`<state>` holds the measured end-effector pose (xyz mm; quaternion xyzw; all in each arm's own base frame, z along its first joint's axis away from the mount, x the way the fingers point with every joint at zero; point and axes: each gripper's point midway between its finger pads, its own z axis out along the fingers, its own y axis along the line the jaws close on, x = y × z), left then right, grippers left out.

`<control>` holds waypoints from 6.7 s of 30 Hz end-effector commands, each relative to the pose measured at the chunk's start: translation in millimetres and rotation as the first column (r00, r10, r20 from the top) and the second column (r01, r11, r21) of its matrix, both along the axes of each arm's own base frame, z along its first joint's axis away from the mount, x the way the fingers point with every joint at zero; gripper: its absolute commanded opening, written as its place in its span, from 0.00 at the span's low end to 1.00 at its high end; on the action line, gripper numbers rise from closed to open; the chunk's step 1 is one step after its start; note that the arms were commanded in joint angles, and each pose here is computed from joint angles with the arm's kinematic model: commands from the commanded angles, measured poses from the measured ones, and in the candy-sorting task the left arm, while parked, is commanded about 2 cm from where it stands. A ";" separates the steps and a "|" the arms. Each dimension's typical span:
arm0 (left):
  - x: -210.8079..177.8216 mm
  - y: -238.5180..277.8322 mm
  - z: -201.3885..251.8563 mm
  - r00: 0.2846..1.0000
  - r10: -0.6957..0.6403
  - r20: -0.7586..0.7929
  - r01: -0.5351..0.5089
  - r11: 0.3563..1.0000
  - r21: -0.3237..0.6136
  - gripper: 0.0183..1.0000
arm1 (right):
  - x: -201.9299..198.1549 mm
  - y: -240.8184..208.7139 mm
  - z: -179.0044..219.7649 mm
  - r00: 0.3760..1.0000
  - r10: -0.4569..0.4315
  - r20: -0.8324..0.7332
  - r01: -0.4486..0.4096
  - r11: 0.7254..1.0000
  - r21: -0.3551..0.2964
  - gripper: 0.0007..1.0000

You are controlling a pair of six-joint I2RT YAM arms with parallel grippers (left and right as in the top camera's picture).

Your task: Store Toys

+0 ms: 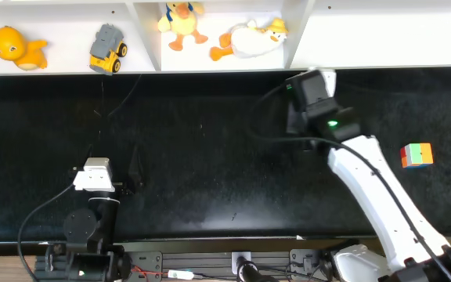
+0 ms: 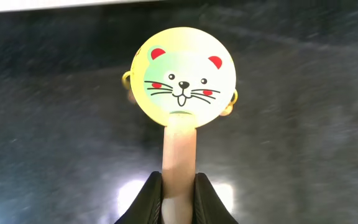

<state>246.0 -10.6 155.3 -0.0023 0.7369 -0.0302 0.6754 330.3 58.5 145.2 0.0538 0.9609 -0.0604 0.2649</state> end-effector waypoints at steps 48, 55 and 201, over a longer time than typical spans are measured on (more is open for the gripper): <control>-0.4 -0.2 0.7 1.000 -0.001 0.008 0.001 1.000 0.022 1.00 | 168.8 -33.8 2.3 0.974 0.166 0.155 -0.164 0.986 -0.030 0.62; -0.4 -0.2 0.7 1.000 -0.001 0.008 0.001 1.000 0.022 1.00 | 136.9 -48.8 27.2 0.979 0.140 0.147 -0.137 0.990 -0.032 0.88; -0.4 -0.3 0.7 1.000 -0.002 0.008 0.001 1.000 0.022 1.00 | -63.8 -271.4 -56.8 0.975 -0.048 0.216 0.065 0.995 -0.071 0.50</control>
